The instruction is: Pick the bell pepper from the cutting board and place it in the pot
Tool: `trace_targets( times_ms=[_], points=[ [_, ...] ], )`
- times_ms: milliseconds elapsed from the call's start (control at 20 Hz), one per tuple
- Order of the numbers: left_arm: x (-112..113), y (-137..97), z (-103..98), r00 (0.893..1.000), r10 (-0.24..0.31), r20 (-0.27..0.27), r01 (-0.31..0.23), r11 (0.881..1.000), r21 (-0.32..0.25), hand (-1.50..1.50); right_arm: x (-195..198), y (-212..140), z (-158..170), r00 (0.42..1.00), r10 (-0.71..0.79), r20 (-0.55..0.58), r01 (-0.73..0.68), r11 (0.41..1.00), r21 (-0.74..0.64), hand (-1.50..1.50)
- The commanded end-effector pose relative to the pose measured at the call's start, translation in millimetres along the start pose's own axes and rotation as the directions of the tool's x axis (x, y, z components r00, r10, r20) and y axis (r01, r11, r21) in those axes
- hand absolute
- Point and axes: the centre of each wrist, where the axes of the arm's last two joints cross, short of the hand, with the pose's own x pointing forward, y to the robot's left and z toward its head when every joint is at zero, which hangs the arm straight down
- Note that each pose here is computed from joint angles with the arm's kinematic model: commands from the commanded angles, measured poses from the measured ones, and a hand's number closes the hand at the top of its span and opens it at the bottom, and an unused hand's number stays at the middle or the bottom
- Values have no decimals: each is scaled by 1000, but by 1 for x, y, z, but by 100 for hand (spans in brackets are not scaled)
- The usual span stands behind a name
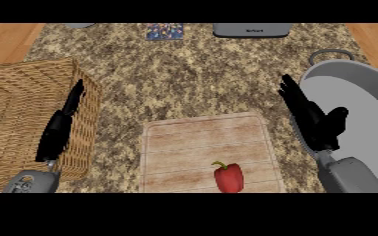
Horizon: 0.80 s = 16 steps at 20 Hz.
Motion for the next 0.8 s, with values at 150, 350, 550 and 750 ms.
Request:
trace_targets(
  times_ms=[150,350,550,750],
  points=[
    [51,-9,-27,970,169,174,-176,984,24,0,106,48,-31,935,-55,350,-160,817,554,150],
    [67,-25,-33,935,309,177,-315,949,6,0,187,8,-37,646,324,691,-664,684,301,150],
    [87,-14,-42,916,351,196,-356,934,-8,0,164,0,-41,597,144,789,-704,565,430,-150],
    [88,-5,-49,916,355,188,-366,930,25,0,160,-24,-37,499,29,866,-775,462,431,-150]
  ],
)
